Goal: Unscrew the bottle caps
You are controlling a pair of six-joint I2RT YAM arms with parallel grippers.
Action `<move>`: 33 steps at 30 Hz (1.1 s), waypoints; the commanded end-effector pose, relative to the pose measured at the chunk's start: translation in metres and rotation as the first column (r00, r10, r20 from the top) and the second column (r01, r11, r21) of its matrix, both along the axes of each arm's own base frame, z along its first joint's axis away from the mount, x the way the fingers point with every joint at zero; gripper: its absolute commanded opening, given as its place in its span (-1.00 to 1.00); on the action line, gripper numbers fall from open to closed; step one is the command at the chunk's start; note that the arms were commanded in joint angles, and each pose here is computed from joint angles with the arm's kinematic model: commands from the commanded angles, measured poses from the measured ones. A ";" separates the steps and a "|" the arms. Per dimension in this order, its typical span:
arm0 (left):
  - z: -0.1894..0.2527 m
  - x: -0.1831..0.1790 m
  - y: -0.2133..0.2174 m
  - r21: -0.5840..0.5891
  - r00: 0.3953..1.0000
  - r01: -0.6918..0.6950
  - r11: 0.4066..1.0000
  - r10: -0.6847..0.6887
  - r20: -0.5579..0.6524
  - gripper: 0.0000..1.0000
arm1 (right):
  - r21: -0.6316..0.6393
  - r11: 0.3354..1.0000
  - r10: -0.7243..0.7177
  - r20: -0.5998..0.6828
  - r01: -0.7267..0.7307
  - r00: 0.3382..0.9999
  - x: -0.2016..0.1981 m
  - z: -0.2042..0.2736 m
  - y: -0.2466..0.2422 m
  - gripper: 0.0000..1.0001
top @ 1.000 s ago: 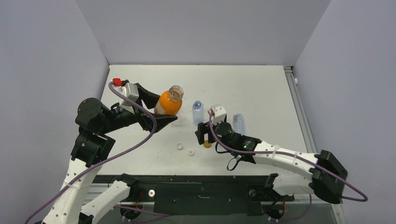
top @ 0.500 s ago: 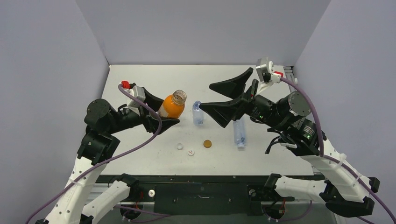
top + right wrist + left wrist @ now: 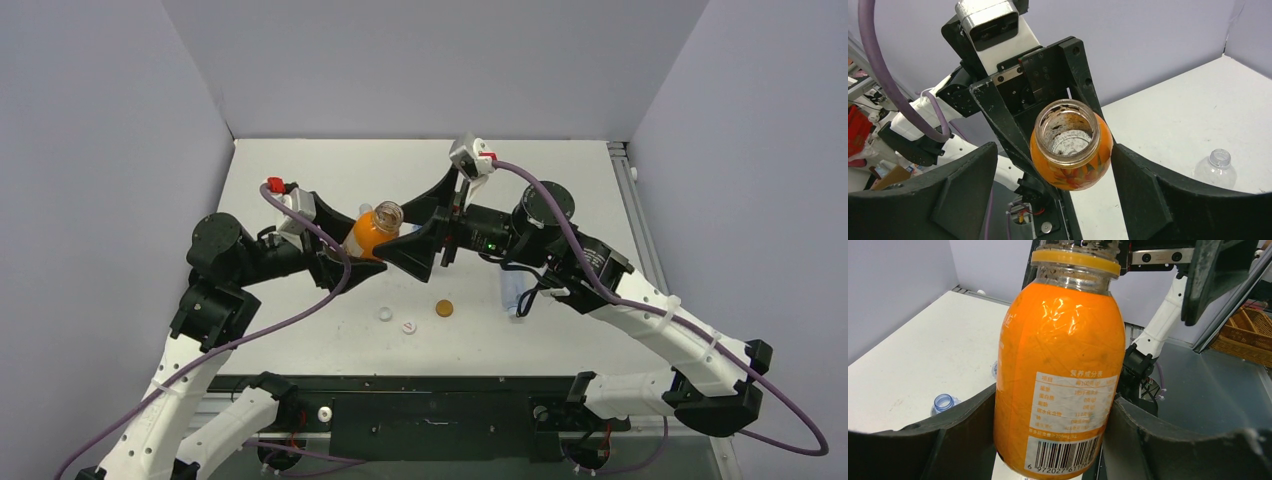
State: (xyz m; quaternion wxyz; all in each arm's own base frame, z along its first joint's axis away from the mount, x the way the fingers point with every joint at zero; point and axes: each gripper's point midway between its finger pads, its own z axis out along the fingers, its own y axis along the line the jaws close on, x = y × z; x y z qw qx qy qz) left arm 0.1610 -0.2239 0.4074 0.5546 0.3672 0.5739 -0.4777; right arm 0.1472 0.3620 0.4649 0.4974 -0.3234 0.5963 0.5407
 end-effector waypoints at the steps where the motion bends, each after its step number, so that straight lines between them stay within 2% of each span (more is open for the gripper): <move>1: 0.011 -0.012 -0.003 -0.021 0.997 0.056 0.998 -0.055 0.053 -1.00 | 0.093 0.996 -0.012 0.041 0.008 0.999 -0.003 0.031 -0.004 0.54; 5: 0.010 -0.017 -0.004 -0.017 0.996 0.081 0.997 -0.080 0.050 -1.00 | 0.104 0.993 -0.054 0.034 0.051 0.998 0.007 0.030 -0.001 0.44; 8: 0.009 -0.020 -0.004 -0.017 0.995 0.093 0.996 -0.092 0.047 -1.00 | 0.106 0.992 -0.075 0.029 0.072 0.997 0.014 0.030 0.003 0.23; 12: 0.013 -0.021 -0.004 -0.021 0.994 0.093 0.995 -0.092 0.053 -1.00 | 0.103 0.993 -0.067 0.014 0.065 0.998 0.017 0.030 0.012 -0.29; 13: 0.014 -0.021 -0.004 -0.022 0.994 0.091 0.996 -0.090 0.055 -1.00 | 0.102 0.993 -0.062 0.011 0.061 0.998 0.017 0.029 0.013 -0.50; 14: 0.014 -0.021 -0.004 -0.023 0.995 0.090 0.996 -0.088 0.053 -0.70 | 0.096 0.993 -0.065 0.009 0.063 0.998 0.018 0.028 0.014 -0.61; 15: 0.014 -0.019 -0.004 -0.025 0.996 0.081 0.996 -0.080 0.051 -0.41 | 0.093 0.993 -0.072 0.008 0.071 0.997 0.019 0.027 0.013 -0.81; 16: 0.014 -0.018 -0.003 -0.024 0.996 0.073 0.997 -0.072 0.043 0.33 | 0.080 0.994 -0.079 0.006 0.078 0.997 0.019 0.025 0.011 -0.89; 17: 0.014 -0.015 -0.002 -0.026 0.998 0.052 0.998 -0.051 0.038 0.70 | 0.073 0.992 -0.102 0.018 0.101 0.995 0.023 0.024 0.009 -1.00; 18: 0.011 -0.013 -0.001 -0.020 0.999 0.037 0.999 -0.036 0.027 0.98 | 0.051 0.992 -0.120 0.019 0.119 0.993 0.025 0.020 0.005 -1.00; 21: 0.007 -0.003 0.005 0.001 0.999 -0.043 0.999 0.043 0.031 0.94 | -0.052 0.963 -0.261 0.062 0.264 0.963 0.050 -0.003 -0.017 -1.00; 25: -0.004 0.008 0.016 0.062 0.989 -0.145 0.987 0.143 0.039 0.93 | -0.165 0.864 -0.469 0.084 0.476 0.879 0.101 -0.042 -0.064 -1.00; 27: -0.007 0.015 0.023 0.096 0.979 -0.204 0.974 0.201 0.040 0.93 | -0.208 0.787 -0.577 0.088 0.581 0.812 0.129 -0.064 -0.093 -1.00; 28: -0.009 0.016 0.027 0.119 0.975 -0.221 0.968 0.218 0.040 0.93 | -0.244 0.725 -0.644 0.095 0.645 0.759 0.145 -0.082 -0.111 -1.00; 29: -0.010 0.020 0.030 0.133 0.967 -0.253 0.958 0.250 0.042 0.93 | -0.263 0.695 -0.667 0.112 0.669 0.737 0.152 -0.090 -0.119 -1.00; 30: -0.012 0.020 0.033 0.156 0.965 -0.263 0.952 0.259 0.044 0.93 | -0.303 0.631 -0.716 0.126 0.714 0.686 0.165 -0.109 -0.132 -1.00; 31: -0.014 0.024 0.036 0.177 0.960 -0.281 0.943 0.273 0.067 0.93 | -0.314 0.601 -0.736 0.143 0.735 0.662 0.171 -0.115 -0.138 -1.00; 32: -0.015 0.024 0.039 0.195 0.957 -0.291 0.937 0.284 0.063 0.93 | -0.353 0.544 -0.768 0.156 0.761 0.621 0.182 -0.134 -0.148 -1.00; 33: -0.018 0.026 0.039 0.212 0.956 -0.292 0.933 0.285 0.065 0.93 | -0.354 0.522 -0.784 0.160 0.776 0.600 0.188 -0.140 -0.151 -1.00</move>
